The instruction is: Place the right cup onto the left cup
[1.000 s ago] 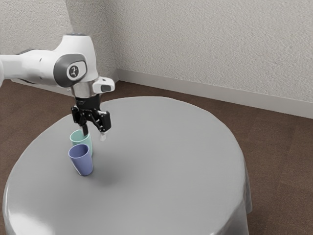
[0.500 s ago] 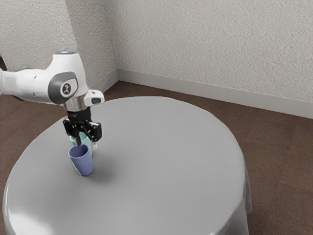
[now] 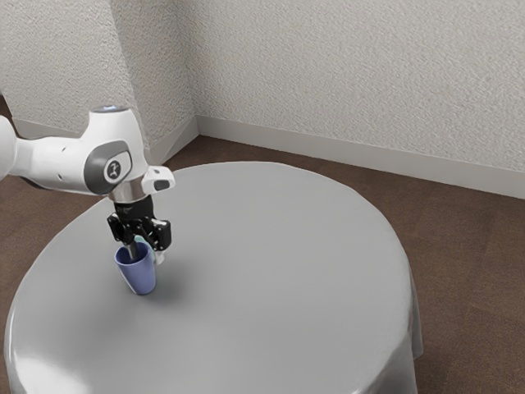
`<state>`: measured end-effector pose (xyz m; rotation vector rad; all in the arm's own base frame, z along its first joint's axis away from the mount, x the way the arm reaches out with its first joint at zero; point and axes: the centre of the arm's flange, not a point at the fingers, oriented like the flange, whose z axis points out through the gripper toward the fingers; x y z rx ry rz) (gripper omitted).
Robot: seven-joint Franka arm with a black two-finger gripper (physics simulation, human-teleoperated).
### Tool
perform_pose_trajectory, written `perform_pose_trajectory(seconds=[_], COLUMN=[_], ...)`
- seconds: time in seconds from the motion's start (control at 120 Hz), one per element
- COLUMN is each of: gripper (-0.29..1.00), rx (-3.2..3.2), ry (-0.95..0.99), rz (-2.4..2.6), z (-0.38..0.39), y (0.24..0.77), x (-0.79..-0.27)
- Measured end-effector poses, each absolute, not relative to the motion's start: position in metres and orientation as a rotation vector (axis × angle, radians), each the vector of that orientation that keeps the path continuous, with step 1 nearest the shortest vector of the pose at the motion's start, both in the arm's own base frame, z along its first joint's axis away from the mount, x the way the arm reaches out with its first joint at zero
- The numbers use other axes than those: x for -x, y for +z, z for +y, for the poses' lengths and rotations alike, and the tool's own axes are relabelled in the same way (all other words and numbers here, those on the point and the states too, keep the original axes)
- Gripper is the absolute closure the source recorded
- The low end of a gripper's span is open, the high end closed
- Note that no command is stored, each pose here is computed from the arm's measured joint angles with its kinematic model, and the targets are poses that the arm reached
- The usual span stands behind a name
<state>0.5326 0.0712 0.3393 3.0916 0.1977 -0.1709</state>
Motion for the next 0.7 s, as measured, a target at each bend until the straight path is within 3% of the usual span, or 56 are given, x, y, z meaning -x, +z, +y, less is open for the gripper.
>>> perform_pose_trajectory(seconds=[0.192,0.517,0.7], gripper=[0.33,0.64,0.74], rx=[-3.09,-3.086,-3.087], ry=[-0.174,-0.187,-0.188], rz=[0.212,0.235,0.234], z=[0.076,0.083,0.082], y=[0.331,0.325,0.325], x=[-0.534,-0.533,-0.533])
